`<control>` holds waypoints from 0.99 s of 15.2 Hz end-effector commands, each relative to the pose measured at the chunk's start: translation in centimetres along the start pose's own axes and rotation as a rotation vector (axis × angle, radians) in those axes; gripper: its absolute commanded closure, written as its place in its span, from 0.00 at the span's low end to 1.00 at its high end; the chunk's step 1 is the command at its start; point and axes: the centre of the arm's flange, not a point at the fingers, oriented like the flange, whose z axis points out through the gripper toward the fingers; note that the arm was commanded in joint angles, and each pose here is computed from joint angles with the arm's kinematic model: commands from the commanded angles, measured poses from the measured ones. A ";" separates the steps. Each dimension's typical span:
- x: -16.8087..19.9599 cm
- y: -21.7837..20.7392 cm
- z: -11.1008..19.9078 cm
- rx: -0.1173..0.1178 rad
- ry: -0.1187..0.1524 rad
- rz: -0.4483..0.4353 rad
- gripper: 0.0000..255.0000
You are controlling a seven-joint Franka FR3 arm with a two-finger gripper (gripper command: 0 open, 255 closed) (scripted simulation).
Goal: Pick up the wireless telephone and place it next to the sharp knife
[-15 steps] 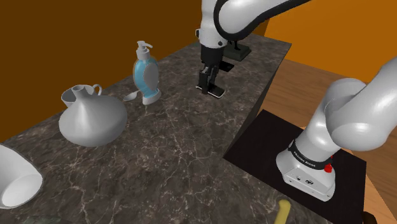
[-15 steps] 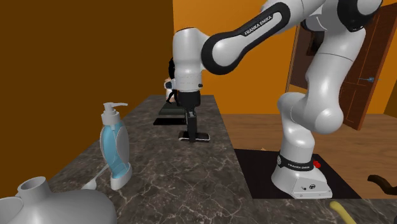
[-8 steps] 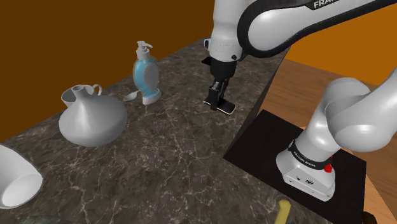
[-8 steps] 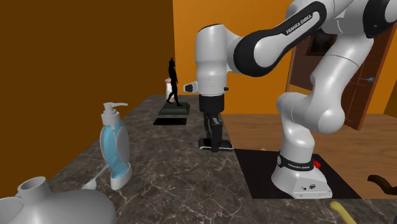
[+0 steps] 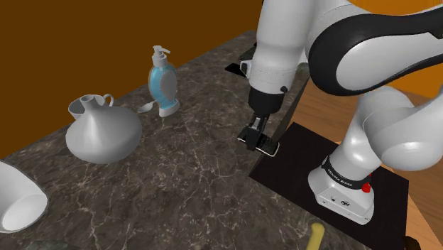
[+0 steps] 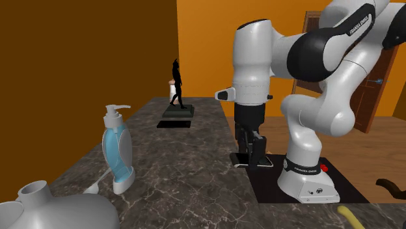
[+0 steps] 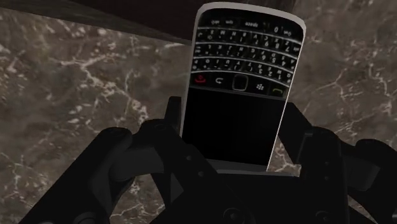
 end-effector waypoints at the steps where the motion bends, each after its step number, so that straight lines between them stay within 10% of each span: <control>1: -1.9 -2.1 0.0 0.000 0.000 0.001 1.00; 15: -11.2 -12.7 2.4 0.000 0.000 0.001 1.00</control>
